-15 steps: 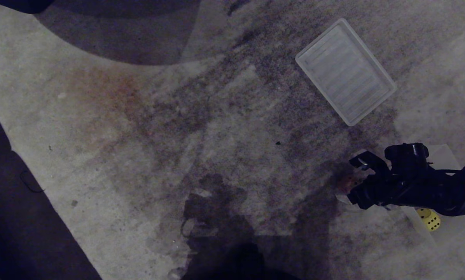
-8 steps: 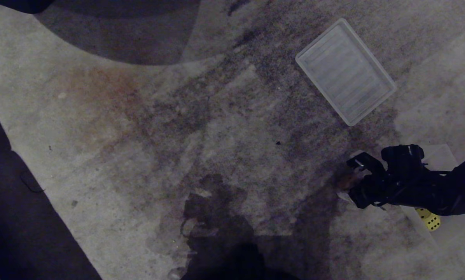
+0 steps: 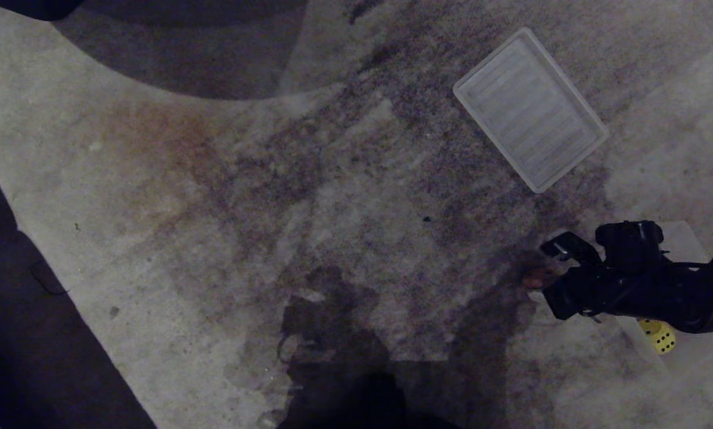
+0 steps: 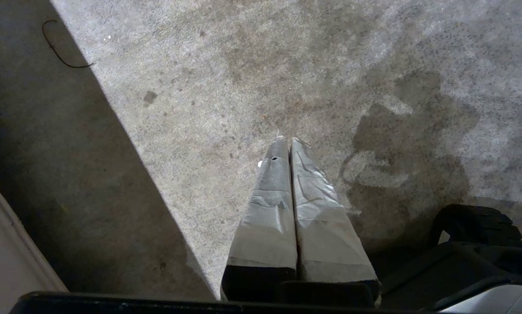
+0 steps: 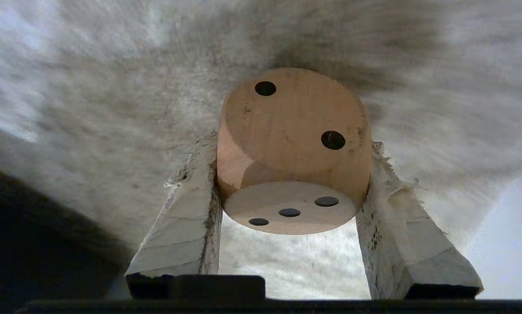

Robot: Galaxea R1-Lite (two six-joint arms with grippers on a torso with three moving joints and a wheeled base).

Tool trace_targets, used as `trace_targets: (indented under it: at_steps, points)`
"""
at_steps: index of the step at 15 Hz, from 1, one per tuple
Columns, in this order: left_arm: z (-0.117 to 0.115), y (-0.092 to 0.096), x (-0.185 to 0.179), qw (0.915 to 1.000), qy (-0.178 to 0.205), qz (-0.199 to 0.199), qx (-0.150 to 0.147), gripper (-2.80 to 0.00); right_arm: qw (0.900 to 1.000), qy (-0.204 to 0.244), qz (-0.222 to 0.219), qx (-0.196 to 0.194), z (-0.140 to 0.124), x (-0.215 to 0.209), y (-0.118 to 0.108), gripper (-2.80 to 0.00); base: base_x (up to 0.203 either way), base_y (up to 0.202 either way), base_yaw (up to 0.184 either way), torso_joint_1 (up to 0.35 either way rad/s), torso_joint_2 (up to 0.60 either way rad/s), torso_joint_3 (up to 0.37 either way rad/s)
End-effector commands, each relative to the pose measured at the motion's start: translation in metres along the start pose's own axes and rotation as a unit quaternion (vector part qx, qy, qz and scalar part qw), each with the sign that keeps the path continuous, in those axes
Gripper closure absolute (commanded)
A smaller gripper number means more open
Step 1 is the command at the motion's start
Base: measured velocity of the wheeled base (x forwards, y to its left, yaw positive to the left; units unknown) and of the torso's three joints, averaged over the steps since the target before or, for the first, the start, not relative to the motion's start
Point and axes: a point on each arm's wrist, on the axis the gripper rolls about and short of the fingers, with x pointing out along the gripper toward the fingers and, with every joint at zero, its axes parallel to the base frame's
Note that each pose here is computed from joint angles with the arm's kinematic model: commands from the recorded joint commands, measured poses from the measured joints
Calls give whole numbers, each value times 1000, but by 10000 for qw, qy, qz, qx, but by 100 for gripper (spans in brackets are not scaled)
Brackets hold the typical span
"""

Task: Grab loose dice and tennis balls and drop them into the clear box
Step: Pick up toys out of the box, then put the toys in the box

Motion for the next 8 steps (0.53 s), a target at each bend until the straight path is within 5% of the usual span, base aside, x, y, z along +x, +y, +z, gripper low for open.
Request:
trace_targets:
  at_steps: [1, 5, 8]
  points:
    - [0, 0, 0, 10000, 4, 3, -3, 0, 9984, -399, -207, 339, 14, -43, -3, 0, 0, 0, 0, 0, 0, 0]
    - [0, 0, 0, 10000, 4, 3, -3, 0, 9887, -628, -258, 1335, 11, -128, 13, 0, 0, 0, 0, 0, 0, 0]
    - [0, 0, 0, 10000, 4, 3, -3, 0, 9810, -763, -284, 1762, -20, -197, 39, 0, 0, 0, 0, 0, 0, 0]
